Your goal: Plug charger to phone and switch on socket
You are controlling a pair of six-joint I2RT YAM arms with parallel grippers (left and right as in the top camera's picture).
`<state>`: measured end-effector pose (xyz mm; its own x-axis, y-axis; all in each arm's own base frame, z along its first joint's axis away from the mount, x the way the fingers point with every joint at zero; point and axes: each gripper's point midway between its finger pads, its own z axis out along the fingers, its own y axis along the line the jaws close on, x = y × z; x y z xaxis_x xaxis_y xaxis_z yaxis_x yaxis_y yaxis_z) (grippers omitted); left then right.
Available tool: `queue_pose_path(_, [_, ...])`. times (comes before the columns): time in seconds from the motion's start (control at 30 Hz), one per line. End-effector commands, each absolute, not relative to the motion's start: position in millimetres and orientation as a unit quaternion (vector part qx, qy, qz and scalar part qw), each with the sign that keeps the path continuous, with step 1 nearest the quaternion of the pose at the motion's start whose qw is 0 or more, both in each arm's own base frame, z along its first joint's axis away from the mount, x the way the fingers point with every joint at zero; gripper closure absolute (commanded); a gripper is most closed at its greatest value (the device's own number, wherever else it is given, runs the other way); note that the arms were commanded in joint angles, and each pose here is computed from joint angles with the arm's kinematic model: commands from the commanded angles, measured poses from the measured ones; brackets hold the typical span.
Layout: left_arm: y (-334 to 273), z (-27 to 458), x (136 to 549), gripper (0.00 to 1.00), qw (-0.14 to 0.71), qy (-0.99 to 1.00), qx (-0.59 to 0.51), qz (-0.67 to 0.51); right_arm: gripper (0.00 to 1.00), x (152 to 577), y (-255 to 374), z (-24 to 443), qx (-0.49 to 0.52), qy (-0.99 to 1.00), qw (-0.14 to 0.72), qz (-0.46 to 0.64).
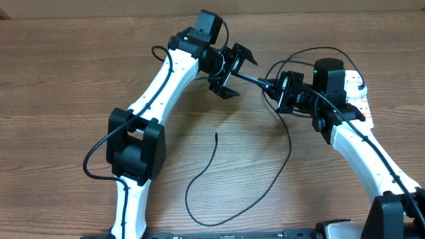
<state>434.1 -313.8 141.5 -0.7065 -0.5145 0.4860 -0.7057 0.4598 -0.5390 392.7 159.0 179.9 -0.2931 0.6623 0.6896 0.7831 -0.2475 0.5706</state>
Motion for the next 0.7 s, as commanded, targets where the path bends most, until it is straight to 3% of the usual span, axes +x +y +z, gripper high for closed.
queue_pose_path(0.0, [-316.4,167.2,436.2,0.0,0.098,-0.846,0.358,0.384,0.96,395.6,165.0,198.6,-0.572,-0.612,0.057,-0.543])
queue_pose_path(0.57, [-315.5,166.4,437.2,0.01,0.094,-0.846,0.361,0.382,0.96,397.3,163.2,197.8,-0.589,-0.598,0.063,-0.54])
queue_pose_path(0.67, [-315.5,166.4,437.2,0.11,0.094,-0.846,0.36,0.382,0.96,397.2,163.4,197.7,-0.589,-0.598,0.063,-0.54])
